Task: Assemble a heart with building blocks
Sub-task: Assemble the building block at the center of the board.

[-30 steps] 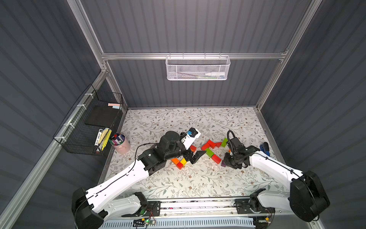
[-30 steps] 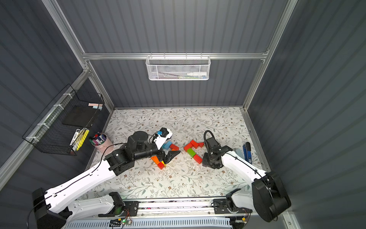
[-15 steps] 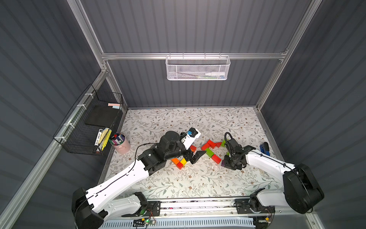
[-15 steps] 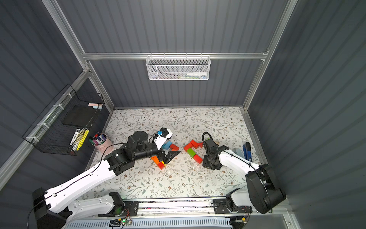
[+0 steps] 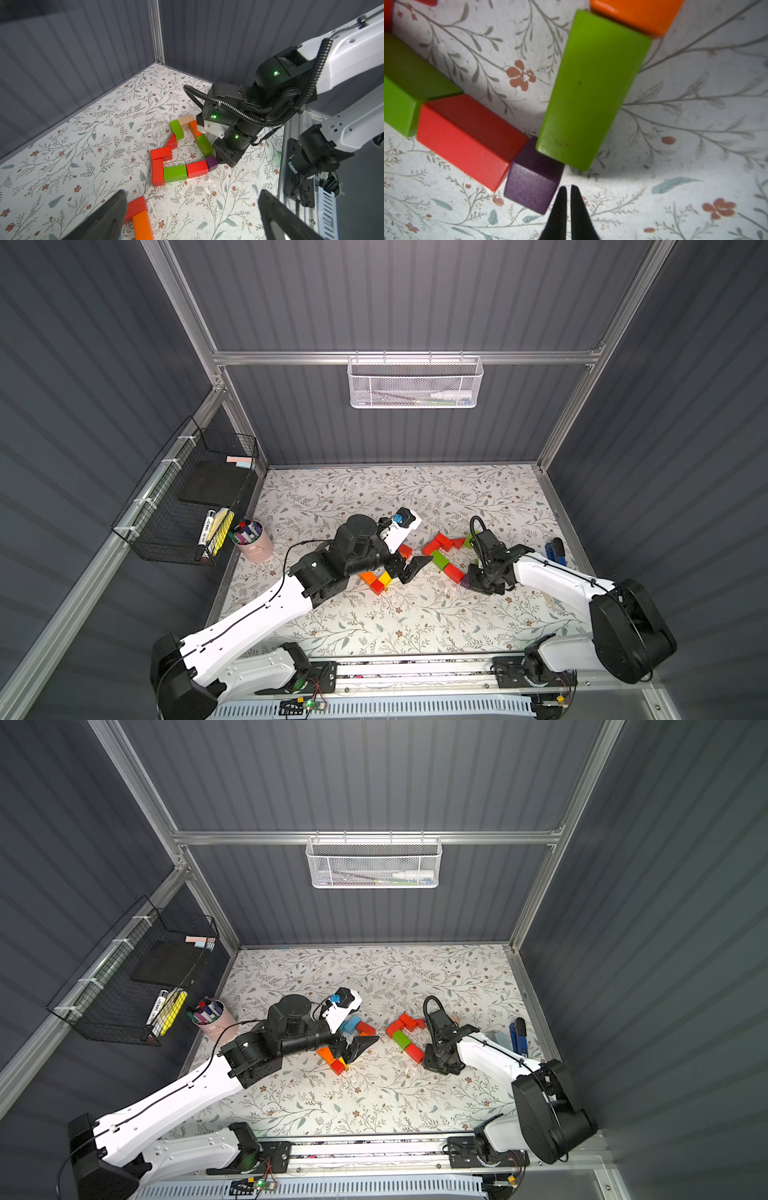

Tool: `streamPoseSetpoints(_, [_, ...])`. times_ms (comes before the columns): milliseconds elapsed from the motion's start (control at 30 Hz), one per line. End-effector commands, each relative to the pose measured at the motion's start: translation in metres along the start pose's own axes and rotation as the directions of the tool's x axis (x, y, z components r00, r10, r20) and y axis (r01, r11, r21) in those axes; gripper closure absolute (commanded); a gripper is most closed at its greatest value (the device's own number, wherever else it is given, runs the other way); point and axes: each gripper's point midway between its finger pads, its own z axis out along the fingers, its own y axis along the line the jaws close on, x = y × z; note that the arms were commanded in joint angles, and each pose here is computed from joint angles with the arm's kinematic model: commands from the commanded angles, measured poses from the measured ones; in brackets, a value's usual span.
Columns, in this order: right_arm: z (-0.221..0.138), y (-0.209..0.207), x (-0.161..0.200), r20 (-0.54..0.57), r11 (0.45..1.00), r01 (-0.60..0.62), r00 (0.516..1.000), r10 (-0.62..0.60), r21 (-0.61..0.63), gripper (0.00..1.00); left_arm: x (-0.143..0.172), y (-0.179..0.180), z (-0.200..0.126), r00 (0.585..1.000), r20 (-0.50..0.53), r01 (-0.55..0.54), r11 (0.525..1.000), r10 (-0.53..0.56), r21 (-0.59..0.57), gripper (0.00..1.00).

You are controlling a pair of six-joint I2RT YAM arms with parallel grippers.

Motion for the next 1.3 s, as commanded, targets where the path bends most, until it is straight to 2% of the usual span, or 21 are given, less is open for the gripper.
streamPoseSetpoints(0, [-0.01,-0.004,0.011,-0.027,0.999,0.032,0.999,-0.031,0.004,0.9,0.002,0.0,0.001,1.0,-0.001,0.001,1.0,-0.001,0.002,0.01])
streamPoseSetpoints(167, [-0.017,0.01,0.018,-0.039,0.992,0.084,0.995,-0.087,-0.093,0.9,0.003,0.0,0.003,1.0,-0.006,0.003,1.0,-0.003,0.008,0.01])
streamPoseSetpoints(333, [-0.01,0.024,0.015,-0.05,0.985,0.081,0.995,-0.09,-0.151,0.91,0.003,0.0,0.003,1.0,-0.006,0.002,1.0,-0.002,0.008,0.01])
streamPoseSetpoints(533, [-0.008,0.035,0.002,-0.018,0.985,0.088,0.996,-0.092,-0.15,0.91,0.003,0.001,0.004,1.0,-0.007,0.004,1.0,-0.004,0.003,0.01])
streamPoseSetpoints(667, [-0.005,0.033,-0.007,-0.003,0.991,0.078,0.997,-0.078,-0.105,0.91,0.004,0.0,0.004,1.0,-0.01,0.005,1.0,-0.005,0.005,0.01])
streamPoseSetpoints(967, [-0.004,0.034,-0.011,0.003,0.992,0.079,0.997,-0.079,-0.096,0.92,0.004,0.0,0.004,1.0,-0.01,0.005,1.0,-0.005,0.004,0.01])
streamPoseSetpoints(1100, [-0.013,0.043,-0.011,0.024,0.981,0.113,0.994,-0.111,-0.154,0.92,0.004,0.001,0.004,1.0,-0.011,0.005,1.0,-0.005,0.004,0.01])
streamPoseSetpoints(1267, [-0.036,0.045,-0.021,0.103,0.976,0.14,0.987,-0.124,-0.165,0.92,0.006,0.001,0.007,1.0,-0.015,0.013,1.0,-0.013,0.006,0.01])
